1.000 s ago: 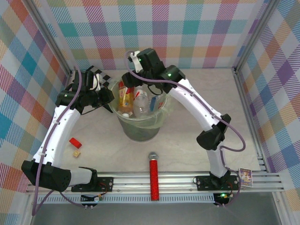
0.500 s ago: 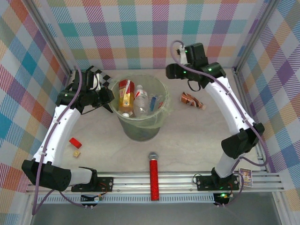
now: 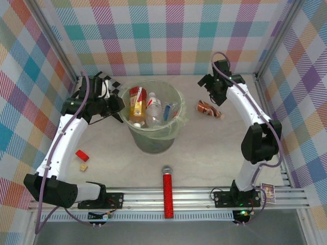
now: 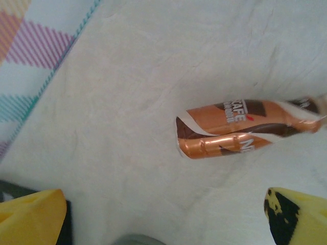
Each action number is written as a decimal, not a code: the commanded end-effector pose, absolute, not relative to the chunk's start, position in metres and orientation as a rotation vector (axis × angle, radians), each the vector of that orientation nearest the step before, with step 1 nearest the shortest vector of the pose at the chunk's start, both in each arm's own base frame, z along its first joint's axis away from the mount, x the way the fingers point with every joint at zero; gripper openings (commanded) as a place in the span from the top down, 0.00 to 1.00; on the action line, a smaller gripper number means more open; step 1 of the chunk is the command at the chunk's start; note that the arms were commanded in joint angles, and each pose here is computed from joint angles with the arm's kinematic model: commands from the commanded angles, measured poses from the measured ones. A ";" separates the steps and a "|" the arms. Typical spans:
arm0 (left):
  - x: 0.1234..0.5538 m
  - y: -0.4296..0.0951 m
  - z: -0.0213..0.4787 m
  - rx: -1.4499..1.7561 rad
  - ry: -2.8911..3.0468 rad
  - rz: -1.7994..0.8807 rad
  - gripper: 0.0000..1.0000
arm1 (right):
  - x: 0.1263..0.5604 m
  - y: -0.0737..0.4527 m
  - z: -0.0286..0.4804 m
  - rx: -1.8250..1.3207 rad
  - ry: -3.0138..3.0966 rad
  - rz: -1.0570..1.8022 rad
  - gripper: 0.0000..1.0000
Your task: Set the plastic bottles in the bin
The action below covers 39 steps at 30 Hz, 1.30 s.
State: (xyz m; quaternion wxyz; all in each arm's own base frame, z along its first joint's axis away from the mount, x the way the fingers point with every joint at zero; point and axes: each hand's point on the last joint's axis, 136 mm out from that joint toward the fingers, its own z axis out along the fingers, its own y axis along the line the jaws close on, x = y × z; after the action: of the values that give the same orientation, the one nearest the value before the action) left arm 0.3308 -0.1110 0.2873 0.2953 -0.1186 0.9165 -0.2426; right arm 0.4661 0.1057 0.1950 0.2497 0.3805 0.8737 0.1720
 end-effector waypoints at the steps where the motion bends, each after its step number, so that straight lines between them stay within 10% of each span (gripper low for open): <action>1: 0.335 -0.117 0.311 -0.296 2.359 -0.702 0.88 | 0.469 0.092 0.159 1.482 2.208 0.558 0.01; 22: 0.338 -0.119 0.303 -0.292 2.370 -0.705 0.88 | 0.469 0.077 0.046 1.935 2.080 0.562 0.01; 39: 0.338 -0.120 0.305 -0.287 2.370 -0.713 0.88 | 0.464 0.065 0.063 1.843 2.081 0.515 0.44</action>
State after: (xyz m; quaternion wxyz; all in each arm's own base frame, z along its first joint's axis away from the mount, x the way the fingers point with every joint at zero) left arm 0.3309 -0.1110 0.2873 0.2955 -0.1181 0.9164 -0.2427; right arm 0.4675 0.0717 0.0425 0.1336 0.6568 0.7197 0.1810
